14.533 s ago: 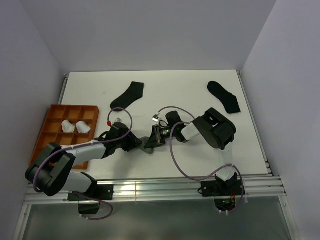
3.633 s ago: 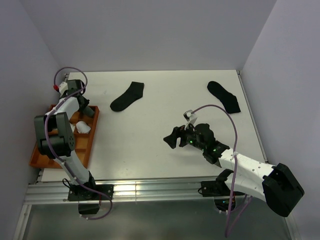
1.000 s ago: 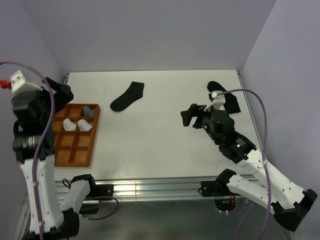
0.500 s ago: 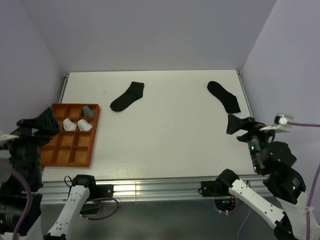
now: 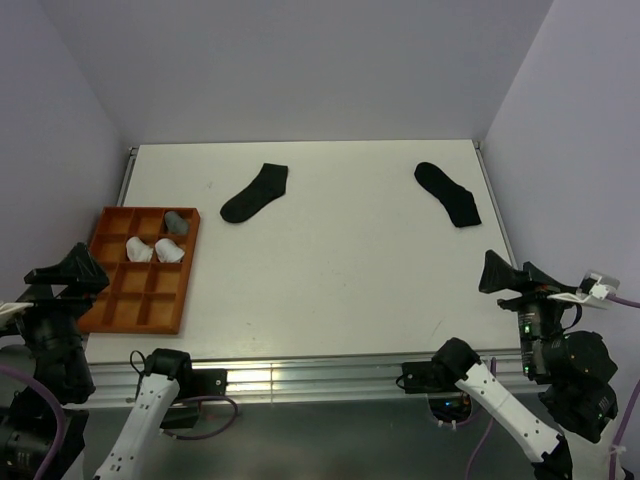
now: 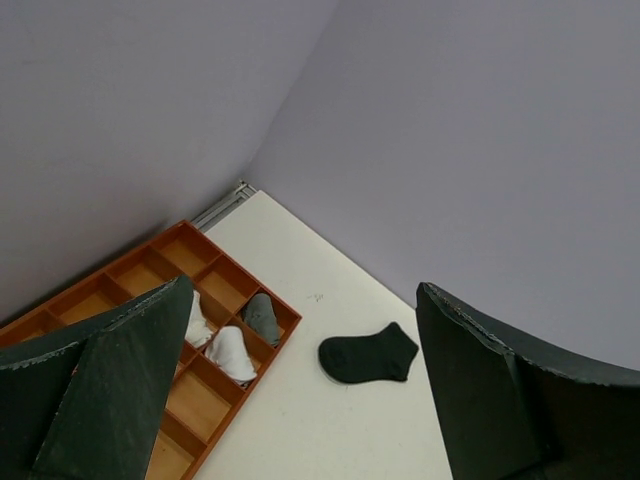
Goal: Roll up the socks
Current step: Reset both arms
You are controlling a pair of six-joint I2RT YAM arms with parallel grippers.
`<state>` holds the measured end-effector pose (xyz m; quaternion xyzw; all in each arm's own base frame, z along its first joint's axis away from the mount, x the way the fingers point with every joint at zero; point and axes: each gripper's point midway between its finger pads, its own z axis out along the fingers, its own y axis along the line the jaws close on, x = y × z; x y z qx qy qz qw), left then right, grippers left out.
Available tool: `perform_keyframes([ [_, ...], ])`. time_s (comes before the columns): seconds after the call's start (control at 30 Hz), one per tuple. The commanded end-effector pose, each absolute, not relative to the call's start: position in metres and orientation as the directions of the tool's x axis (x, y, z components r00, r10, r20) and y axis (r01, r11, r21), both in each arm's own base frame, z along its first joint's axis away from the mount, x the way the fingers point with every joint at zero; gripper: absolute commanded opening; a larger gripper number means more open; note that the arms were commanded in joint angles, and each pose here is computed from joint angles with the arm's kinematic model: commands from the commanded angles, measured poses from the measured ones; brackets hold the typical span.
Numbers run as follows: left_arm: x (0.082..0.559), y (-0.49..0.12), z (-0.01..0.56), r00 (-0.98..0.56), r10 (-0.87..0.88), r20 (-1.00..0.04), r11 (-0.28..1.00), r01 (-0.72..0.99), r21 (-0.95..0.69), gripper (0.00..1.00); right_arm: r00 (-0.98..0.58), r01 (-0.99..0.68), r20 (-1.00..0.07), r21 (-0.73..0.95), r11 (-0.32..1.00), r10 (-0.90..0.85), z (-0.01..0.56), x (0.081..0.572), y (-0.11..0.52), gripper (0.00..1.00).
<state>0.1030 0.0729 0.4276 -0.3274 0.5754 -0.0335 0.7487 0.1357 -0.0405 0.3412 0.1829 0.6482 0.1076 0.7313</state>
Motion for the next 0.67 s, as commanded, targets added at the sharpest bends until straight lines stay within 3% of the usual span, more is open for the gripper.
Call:
perform_keyframes([
  [0.0,0.087,0.084,0.437,0.409,-0.430,-0.805,0.751,-0.333,-0.570,1.00,0.152,0.089,-0.914,0.392,0.916,0.376,0.345,0.137,-0.043,0.98],
  [0.3,0.087,0.092,0.429,0.413,-0.416,-0.810,0.729,-0.382,-0.569,1.00,0.066,0.097,-0.944,0.329,0.939,0.324,0.336,0.154,-0.025,0.99],
  [0.63,0.087,0.095,0.424,0.414,-0.417,-0.809,0.721,-0.391,-0.572,0.99,0.078,0.079,-0.939,0.342,0.937,0.336,0.339,0.155,-0.022,1.00],
])
